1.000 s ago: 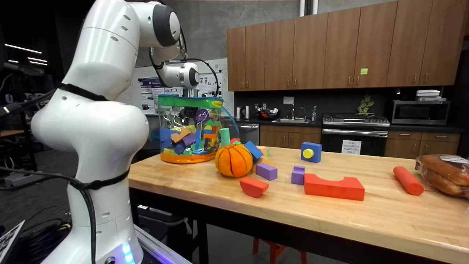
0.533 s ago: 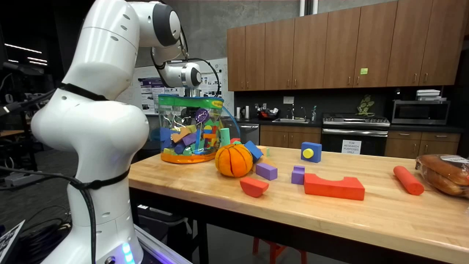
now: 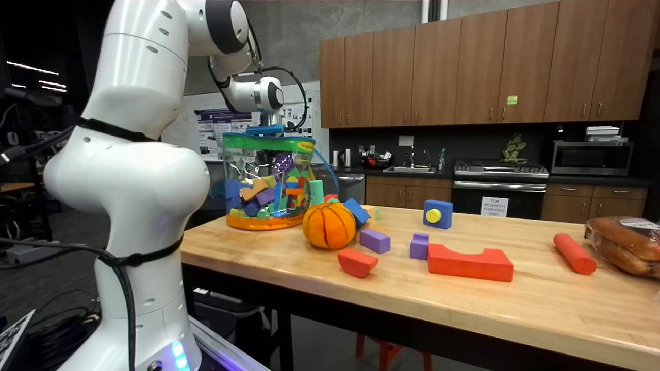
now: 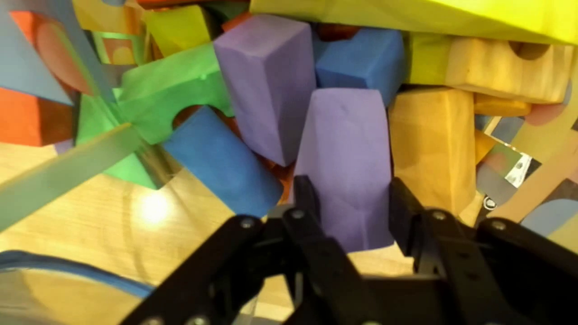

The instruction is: Remove one purple block from the bag.

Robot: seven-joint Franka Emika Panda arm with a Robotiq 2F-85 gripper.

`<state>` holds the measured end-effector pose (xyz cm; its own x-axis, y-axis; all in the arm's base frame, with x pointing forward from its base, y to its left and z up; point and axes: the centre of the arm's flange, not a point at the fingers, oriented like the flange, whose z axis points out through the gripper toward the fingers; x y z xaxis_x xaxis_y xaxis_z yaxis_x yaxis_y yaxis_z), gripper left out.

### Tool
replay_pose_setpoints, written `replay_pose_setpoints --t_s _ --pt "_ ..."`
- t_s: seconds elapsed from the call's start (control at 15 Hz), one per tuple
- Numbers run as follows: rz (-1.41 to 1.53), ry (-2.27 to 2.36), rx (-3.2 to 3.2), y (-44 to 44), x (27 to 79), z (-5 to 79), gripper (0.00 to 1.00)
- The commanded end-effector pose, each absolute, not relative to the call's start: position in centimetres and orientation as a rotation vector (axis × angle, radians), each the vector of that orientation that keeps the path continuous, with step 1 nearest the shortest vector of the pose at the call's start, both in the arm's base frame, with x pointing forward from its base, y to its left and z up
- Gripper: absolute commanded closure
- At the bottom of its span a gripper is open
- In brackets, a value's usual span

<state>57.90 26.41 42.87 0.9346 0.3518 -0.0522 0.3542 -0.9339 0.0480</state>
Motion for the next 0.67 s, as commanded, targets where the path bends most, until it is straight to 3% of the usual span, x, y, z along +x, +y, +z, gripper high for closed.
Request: replay_pose_setpoints --t_s 0.0,0.6 --pt "0.032 0.443 2.960 24.2 55.5 47.6 0.82" --pt "0.307 0.182 2.794 20.5 51.1 57.7 0.82"
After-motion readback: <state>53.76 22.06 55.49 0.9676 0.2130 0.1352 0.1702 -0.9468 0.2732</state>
